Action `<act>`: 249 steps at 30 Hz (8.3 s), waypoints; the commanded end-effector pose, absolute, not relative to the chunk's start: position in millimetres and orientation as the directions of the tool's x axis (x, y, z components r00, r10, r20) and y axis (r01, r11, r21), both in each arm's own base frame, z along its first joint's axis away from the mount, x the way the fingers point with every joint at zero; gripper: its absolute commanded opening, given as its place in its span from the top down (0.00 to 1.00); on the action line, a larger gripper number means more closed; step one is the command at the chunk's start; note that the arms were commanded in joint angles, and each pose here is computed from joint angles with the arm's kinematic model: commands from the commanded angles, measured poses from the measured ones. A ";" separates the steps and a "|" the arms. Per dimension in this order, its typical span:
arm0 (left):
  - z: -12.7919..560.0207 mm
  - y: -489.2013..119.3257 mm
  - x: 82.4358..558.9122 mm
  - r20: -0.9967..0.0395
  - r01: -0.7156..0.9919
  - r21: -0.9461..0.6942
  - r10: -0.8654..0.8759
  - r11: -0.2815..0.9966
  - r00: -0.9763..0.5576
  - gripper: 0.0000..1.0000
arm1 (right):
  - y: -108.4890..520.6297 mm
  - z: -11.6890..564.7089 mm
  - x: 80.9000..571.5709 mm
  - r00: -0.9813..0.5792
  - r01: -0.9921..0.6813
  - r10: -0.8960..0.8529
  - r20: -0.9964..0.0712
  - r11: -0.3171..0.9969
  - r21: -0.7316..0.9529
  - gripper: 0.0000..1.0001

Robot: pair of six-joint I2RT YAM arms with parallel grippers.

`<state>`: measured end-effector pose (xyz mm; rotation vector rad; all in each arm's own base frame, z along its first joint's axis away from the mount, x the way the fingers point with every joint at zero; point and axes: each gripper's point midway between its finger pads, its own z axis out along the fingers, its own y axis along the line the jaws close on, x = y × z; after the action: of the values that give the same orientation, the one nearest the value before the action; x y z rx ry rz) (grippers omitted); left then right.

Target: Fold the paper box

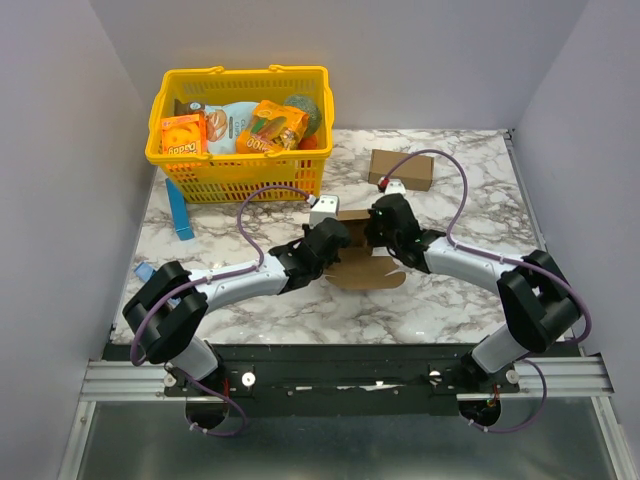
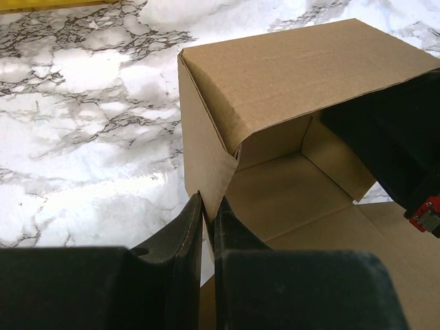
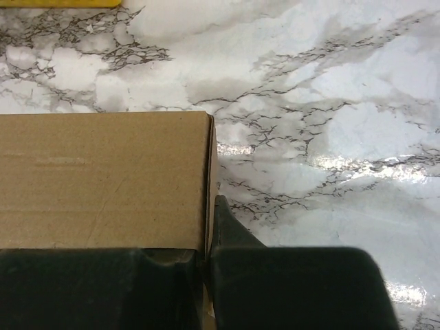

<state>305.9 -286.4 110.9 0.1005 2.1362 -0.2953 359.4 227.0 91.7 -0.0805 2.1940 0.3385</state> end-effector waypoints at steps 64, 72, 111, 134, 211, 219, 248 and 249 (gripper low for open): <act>127.6 -266.6 300.5 -0.858 0.141 -0.202 -0.105 0.969 -0.504 0.70 | 182.6 78.5 378.1 -0.615 0.016 0.016 -0.788 1.000 0.008 0.97; 184.9 -276.5 297.0 -0.882 0.251 -0.270 -0.134 0.930 -0.451 0.01 | 188.1 69.5 358.5 -0.704 -0.168 -0.173 -0.689 0.983 -0.075 0.95; 140.8 -280.1 242.9 -0.788 0.567 -0.586 -0.245 0.579 -0.564 0.19 | 211.0 92.8 323.8 -0.623 -0.285 -0.044 -0.781 0.943 0.174 0.98; 117.2 -291.4 265.1 -0.790 0.345 -0.450 -0.186 0.824 -0.585 0.40 | 213.4 107.4 321.9 -0.528 -0.189 -0.011 -0.849 0.976 0.105 0.99; 66.0 -221.3 293.9 -0.889 -0.060 0.045 0.013 0.997 -0.458 0.78 | 221.6 128.7 304.9 -0.469 -0.177 -0.021 -0.883 0.982 0.071 0.98; 47.7 -198.8 280.3 -0.880 -0.116 0.041 -0.019 0.992 -0.475 0.84 | 211.4 123.8 305.2 -0.476 -0.138 -0.040 -0.879 0.990 0.029 0.97; 76.6 -220.6 267.1 -0.882 0.037 -0.233 -0.195 0.972 -0.428 0.44 | 241.7 99.7 287.0 -0.525 -0.252 -0.116 -0.843 0.967 0.024 0.99; 81.6 -221.2 267.5 -0.884 0.039 -0.247 -0.209 0.968 -0.419 0.39 | 242.1 99.5 286.9 -0.527 -0.253 -0.116 -0.842 0.967 0.025 0.99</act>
<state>259.2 -251.9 82.3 -0.0379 2.0033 -0.4173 283.5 245.9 96.0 -0.2860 2.1445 0.2209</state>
